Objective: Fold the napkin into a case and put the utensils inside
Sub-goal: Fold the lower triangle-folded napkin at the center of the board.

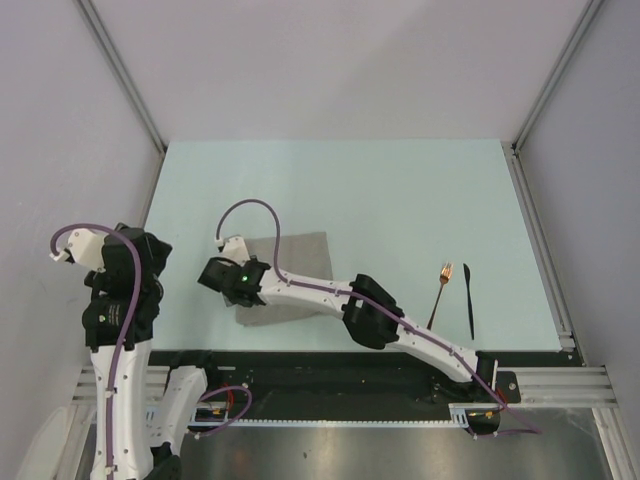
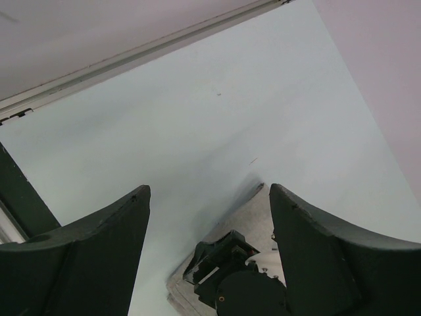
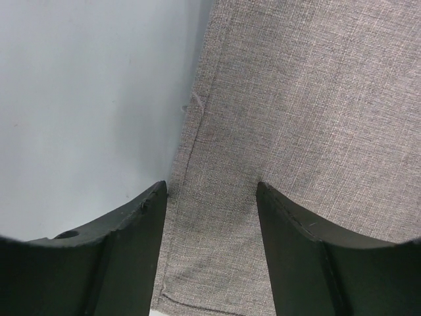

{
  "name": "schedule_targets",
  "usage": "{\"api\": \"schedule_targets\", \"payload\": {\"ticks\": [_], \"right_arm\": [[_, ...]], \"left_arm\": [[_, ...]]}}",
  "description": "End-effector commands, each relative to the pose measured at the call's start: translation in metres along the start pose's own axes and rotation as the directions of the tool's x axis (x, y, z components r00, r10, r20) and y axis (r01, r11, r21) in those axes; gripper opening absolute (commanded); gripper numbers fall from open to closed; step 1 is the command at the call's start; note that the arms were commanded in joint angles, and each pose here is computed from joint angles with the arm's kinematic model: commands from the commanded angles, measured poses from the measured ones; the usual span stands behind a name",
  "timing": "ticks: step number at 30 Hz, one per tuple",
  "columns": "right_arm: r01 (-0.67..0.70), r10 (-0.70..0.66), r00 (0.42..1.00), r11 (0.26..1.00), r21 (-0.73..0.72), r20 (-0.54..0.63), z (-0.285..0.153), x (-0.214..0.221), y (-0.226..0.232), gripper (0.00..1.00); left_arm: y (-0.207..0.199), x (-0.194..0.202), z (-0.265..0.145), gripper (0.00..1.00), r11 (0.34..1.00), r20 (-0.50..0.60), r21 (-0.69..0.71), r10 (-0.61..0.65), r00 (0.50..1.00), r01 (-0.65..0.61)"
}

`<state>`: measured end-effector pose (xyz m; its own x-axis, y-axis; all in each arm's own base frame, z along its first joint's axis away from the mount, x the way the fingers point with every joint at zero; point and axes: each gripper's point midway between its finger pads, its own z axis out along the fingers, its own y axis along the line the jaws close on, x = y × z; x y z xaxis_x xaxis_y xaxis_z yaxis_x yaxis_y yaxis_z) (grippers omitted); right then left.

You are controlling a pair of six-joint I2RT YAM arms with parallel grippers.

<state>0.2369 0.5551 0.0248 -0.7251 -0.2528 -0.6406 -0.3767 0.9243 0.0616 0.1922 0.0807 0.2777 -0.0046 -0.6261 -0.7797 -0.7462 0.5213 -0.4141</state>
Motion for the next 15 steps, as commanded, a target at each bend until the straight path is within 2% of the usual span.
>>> {"api": "schedule_targets", "payload": {"ticks": [1,5,11,12,15], "right_arm": [[0.137,-0.099,0.968,0.979,0.154,-0.23,0.038,0.097,-0.043,0.6],[0.154,-0.107,0.96,0.973,0.17,-0.259,0.045,0.113,-0.047,0.57],[0.166,-0.113,0.951,0.972,0.169,-0.288,0.049,0.127,-0.048,0.45],[0.167,-0.114,0.95,0.972,0.163,-0.292,0.049,0.128,-0.047,0.38],[0.155,-0.114,0.953,0.979,0.129,-0.281,0.048,0.121,-0.04,0.25]], "left_arm": [[0.002,0.001,-0.001,0.78,1.0,-0.001,0.004,-0.011,1.0,0.011],[0.002,0.0,-0.003,0.78,1.0,0.002,0.006,-0.011,1.0,0.011],[0.003,0.0,-0.004,0.78,1.0,0.003,0.01,-0.015,1.0,0.015],[0.002,0.001,-0.003,0.78,1.0,0.001,0.011,-0.014,1.0,0.014],[0.004,0.005,0.0,0.79,1.0,-0.009,0.003,-0.009,1.0,0.009]]}}
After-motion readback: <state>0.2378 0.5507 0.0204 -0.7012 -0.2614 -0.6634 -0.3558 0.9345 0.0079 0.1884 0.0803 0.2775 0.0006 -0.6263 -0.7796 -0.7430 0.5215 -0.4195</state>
